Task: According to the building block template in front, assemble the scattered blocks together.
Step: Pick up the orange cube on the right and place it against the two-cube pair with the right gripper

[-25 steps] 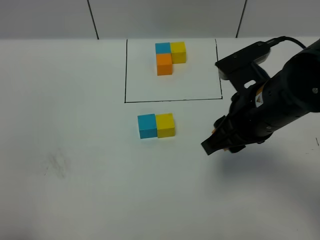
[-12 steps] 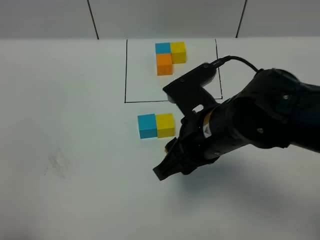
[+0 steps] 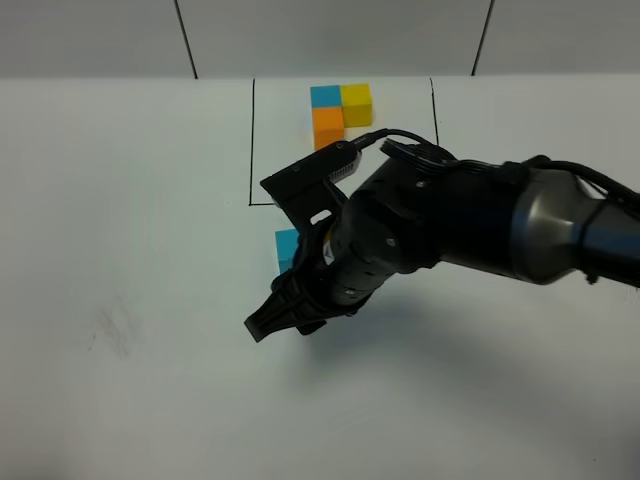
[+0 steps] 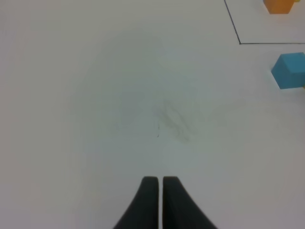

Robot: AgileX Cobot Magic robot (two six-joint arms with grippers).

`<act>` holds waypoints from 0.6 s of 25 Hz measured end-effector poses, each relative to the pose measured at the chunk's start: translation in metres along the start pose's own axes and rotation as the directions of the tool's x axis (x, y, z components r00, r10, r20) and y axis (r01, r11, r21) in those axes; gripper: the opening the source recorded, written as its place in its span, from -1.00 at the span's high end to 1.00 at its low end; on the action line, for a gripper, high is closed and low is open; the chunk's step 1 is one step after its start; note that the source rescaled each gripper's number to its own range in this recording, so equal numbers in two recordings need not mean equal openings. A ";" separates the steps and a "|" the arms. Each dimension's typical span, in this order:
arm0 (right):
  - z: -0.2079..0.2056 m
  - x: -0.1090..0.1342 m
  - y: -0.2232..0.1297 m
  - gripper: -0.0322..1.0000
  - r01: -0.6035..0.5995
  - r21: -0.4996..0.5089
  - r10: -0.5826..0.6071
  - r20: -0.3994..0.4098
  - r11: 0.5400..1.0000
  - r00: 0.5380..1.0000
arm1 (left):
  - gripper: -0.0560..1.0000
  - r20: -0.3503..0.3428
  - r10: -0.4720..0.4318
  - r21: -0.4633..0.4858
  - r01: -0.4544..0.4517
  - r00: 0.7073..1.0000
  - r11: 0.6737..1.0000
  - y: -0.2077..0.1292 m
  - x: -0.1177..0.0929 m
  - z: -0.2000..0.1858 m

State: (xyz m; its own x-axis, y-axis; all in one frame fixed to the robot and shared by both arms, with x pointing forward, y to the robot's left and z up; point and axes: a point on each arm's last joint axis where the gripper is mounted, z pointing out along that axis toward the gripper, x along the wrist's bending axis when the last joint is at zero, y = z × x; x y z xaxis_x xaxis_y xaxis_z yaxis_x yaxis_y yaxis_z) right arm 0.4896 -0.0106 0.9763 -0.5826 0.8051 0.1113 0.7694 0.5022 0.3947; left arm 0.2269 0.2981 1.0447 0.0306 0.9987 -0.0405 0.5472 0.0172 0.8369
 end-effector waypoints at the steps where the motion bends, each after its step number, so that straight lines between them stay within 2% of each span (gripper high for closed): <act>1: 0.005 0.001 0.003 -0.12 0.000 0.006 0.000 0.002 1.000 1.000 | 0.89 0.000 0.000 0.000 0.000 1.000 1.000 0.000 0.000 0.000; 10: 0.054 0.000 0.021 -0.11 -0.025 0.060 0.021 0.068 0.998 0.997 | 0.89 0.000 0.000 0.000 0.000 1.000 1.000 0.000 0.000 0.000; 15: 0.055 -0.004 0.028 -0.11 -0.052 0.034 0.049 0.083 0.998 0.995 | 0.89 0.000 0.000 0.000 0.000 1.000 1.000 0.000 0.000 0.000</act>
State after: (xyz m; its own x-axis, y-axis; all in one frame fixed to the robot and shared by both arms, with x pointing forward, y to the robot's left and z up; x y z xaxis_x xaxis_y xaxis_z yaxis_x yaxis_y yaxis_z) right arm 0.5279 0.0179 0.9369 -0.5206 0.8521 0.0544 0.8071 0.4703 0.3568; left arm 0.2269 0.2981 1.0447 0.0306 0.9987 -0.0405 0.5472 0.0172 0.8369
